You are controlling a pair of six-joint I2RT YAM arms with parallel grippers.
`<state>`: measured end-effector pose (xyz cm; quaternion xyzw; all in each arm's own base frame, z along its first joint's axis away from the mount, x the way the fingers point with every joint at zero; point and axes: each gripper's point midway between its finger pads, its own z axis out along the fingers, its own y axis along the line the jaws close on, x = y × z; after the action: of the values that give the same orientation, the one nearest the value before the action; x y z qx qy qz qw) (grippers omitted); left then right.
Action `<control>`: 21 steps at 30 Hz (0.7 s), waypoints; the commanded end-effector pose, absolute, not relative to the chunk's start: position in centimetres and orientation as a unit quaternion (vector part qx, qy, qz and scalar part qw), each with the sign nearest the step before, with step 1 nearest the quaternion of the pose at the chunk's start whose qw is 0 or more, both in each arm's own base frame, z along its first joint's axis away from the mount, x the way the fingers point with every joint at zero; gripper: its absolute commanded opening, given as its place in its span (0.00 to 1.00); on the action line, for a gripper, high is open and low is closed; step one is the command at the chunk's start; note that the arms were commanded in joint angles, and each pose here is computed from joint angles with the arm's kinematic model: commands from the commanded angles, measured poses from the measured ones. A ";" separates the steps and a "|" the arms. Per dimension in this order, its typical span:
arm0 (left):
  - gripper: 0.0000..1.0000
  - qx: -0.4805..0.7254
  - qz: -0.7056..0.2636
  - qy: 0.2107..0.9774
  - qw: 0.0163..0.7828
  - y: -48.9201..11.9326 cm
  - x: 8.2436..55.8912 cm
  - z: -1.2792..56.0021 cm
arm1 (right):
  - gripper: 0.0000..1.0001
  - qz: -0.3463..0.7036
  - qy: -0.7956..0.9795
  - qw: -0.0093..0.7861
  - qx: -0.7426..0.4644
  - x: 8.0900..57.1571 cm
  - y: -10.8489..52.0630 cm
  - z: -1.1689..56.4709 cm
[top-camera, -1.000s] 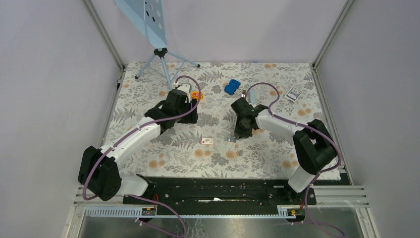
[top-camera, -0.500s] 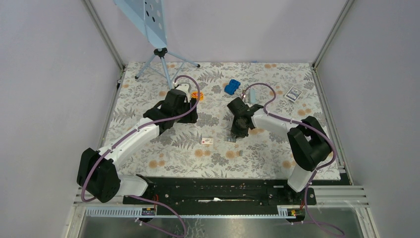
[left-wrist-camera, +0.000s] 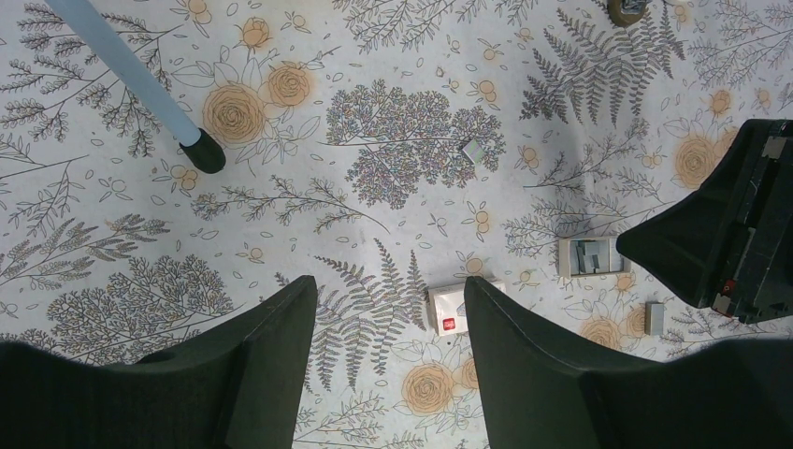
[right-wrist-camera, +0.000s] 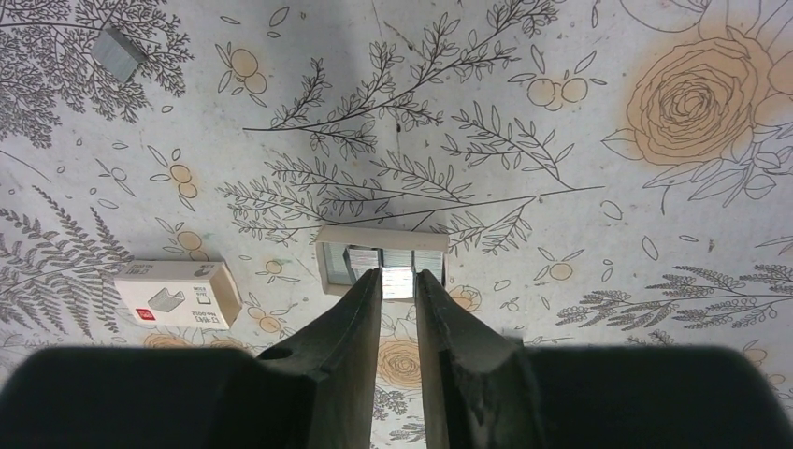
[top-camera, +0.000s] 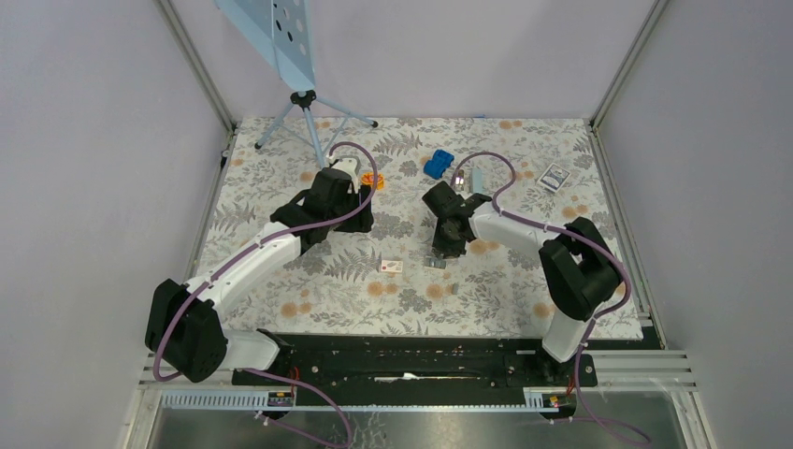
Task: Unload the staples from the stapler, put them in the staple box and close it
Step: Place the staple in the staple box.
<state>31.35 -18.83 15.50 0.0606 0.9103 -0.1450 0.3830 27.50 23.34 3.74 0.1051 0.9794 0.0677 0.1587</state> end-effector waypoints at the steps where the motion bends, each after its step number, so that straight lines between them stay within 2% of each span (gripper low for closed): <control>1: 0.63 0.060 -0.152 0.899 0.405 -18.8 31.8 16.8 | 0.27 0.035 0.980 0.170 0.094 27.6 23.0 4.2; 14: 0.63 0.060 -0.152 0.900 0.405 -18.8 31.8 16.8 | 0.32 0.018 0.982 0.167 0.087 27.3 22.8 3.6; 21: 0.63 0.059 -0.151 0.900 0.405 -18.7 31.8 16.8 | 0.37 0.046 0.975 0.197 0.089 27.4 22.8 6.7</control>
<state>31.35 -18.83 15.50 0.0606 0.9103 -0.1450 0.3830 26.77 22.60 3.10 0.0900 0.9836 0.0283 0.1536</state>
